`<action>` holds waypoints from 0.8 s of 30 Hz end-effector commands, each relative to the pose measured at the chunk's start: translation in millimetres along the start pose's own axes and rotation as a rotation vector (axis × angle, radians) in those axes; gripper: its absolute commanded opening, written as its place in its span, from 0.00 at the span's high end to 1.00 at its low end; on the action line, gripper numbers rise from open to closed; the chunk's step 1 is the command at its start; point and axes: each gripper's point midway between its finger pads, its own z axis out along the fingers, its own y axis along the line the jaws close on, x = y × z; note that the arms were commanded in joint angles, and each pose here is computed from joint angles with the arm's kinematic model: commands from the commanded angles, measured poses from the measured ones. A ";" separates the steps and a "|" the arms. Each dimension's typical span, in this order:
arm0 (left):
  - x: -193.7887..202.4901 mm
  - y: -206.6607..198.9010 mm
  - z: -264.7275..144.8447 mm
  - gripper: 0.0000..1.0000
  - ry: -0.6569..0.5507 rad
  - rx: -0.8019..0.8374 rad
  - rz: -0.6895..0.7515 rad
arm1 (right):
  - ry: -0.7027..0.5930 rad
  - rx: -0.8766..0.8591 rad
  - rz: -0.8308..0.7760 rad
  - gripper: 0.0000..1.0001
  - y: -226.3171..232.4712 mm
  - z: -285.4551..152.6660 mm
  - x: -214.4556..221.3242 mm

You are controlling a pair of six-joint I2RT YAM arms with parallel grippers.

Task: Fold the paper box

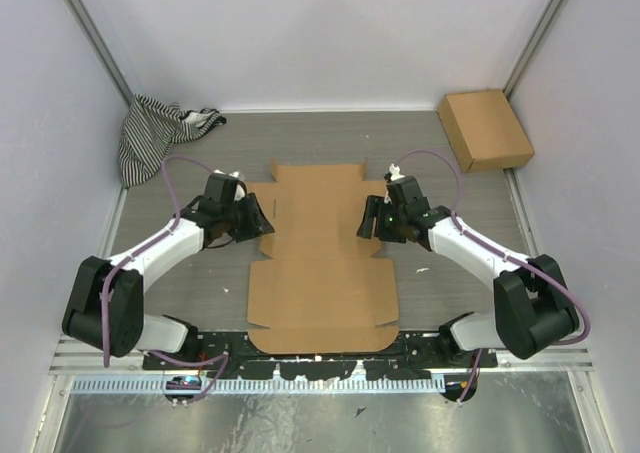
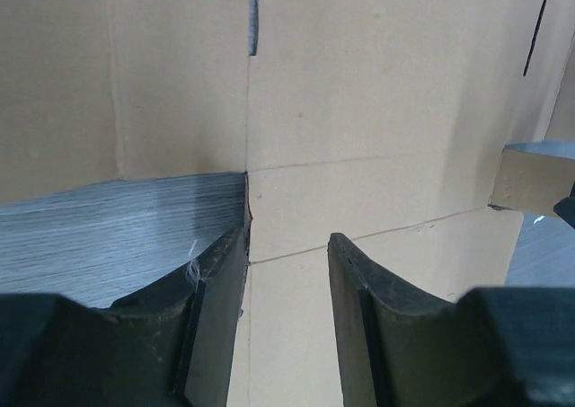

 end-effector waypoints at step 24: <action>40.5 -35.5 76.0 0.51 0.167 0.030 0.011 | 0.091 -0.019 -0.063 0.32 46.1 52.0 19.6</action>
